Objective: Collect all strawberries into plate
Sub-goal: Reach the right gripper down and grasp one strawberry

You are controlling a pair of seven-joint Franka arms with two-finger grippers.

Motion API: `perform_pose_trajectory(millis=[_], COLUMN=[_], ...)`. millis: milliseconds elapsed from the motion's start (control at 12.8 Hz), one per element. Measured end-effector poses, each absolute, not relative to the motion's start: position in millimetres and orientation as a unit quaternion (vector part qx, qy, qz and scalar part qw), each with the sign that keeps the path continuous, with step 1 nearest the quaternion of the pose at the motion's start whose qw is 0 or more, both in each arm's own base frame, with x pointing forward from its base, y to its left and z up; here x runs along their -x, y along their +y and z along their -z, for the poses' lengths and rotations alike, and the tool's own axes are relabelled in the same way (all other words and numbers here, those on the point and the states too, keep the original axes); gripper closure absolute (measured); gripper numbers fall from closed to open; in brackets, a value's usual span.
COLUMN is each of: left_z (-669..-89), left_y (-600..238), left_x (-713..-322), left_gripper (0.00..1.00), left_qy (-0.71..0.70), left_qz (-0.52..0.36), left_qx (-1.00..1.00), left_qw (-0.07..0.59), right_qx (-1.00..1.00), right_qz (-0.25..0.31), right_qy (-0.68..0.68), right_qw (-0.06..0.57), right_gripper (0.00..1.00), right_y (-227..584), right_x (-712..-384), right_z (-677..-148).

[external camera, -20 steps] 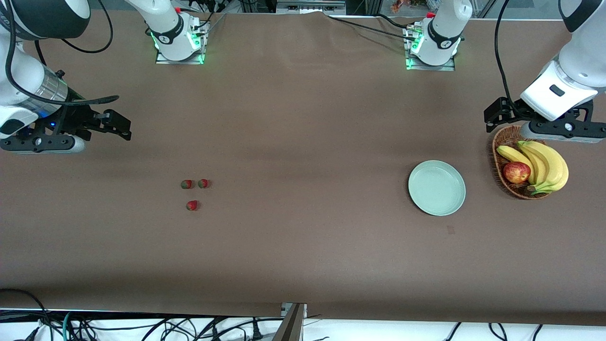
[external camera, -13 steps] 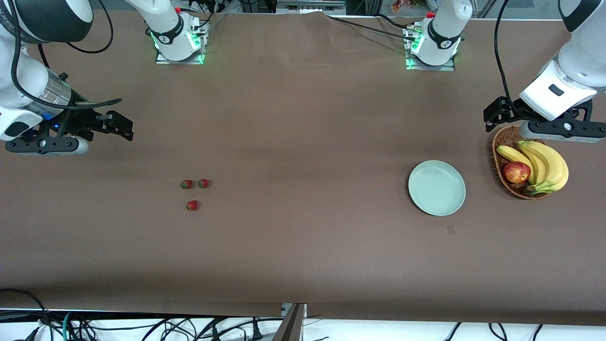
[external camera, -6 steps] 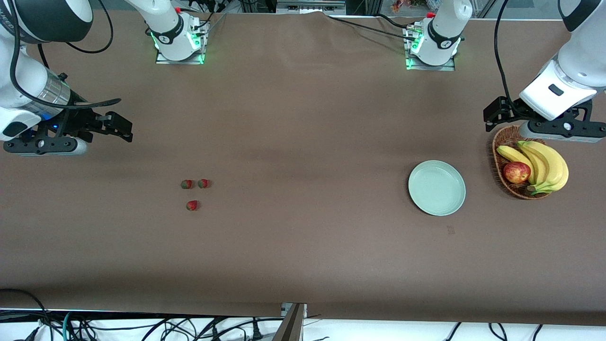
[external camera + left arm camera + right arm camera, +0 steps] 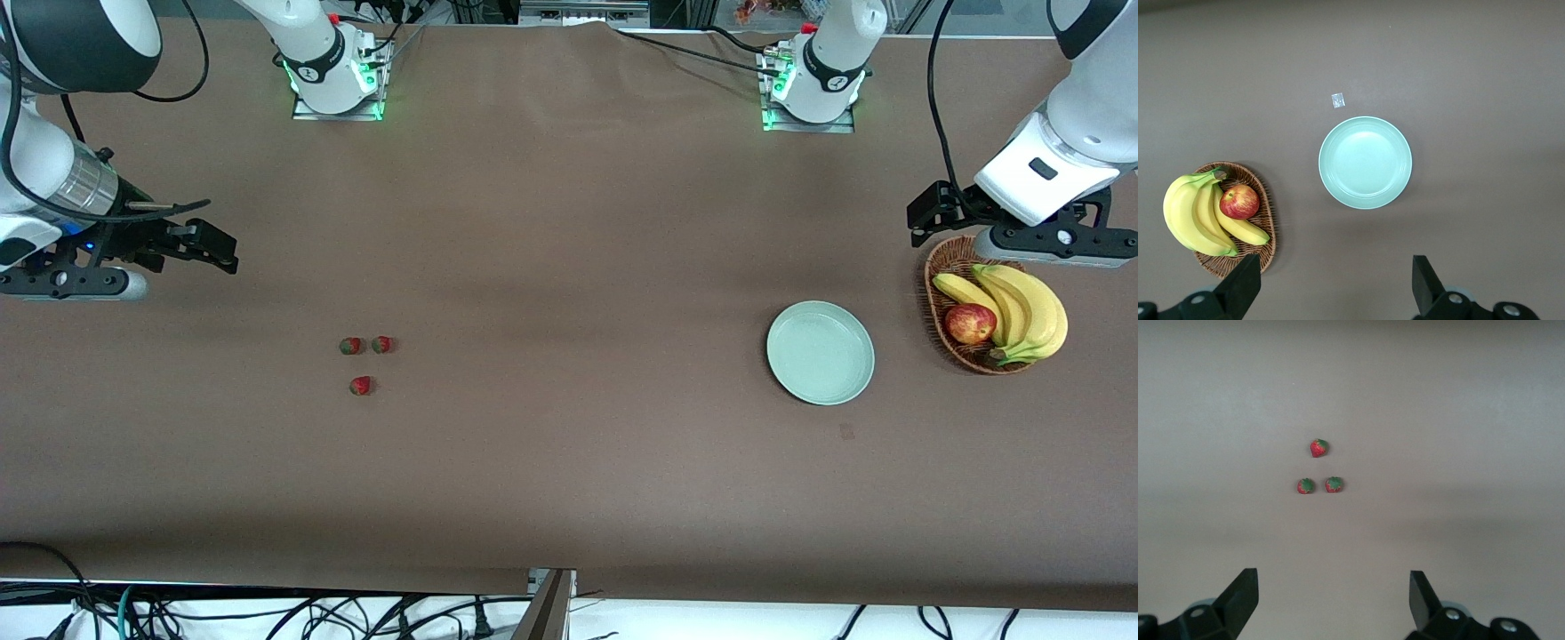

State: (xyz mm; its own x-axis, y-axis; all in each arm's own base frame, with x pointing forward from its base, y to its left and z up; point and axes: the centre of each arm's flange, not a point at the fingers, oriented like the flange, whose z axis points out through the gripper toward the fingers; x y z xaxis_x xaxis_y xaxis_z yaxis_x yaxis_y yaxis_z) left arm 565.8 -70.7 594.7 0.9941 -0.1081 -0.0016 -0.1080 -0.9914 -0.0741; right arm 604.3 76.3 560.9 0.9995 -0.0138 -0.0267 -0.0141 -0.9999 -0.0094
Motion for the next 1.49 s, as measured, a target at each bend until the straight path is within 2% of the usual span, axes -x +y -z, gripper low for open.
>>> perform_pose_trajectory(millis=[235, 470, 784, 1097, 1489], left_z=[-595, -594, -590, -590, -592], left_y=[-71, -71, -70, -71, -71], left_x=[-566, -566, -568, -569, -569], left_gripper=[0.0, 0.0, 0.0, 0.0, 0.0], left_qy=[0.054, 0.055, 0.053, 0.048, 0.048], left_qz=[0.001, 0.0, -0.003, -0.005, -0.003], left_qx=[0.998, 0.998, 0.998, 0.999, 0.999], left_qw=[0.037, 0.037, 0.033, 0.011, 0.011], right_qx=[0.999, 0.994, 0.995, 0.996, 0.995], right_qz=[-0.055, -0.108, -0.095, -0.09, -0.097], right_qy=[-0.002, -0.025, -0.024, 0.001, 0.016], right_qw=[0.0, -0.009, -0.012, -0.014, -0.017], right_gripper=[0.0, 0.0, 0.0, 0.02, 0.13], right_y=[89, 131, 178, 183, 183], right_x=[-619, -635, -631, -614, -610], right_z=[-508, -406, -291, -239, -195])
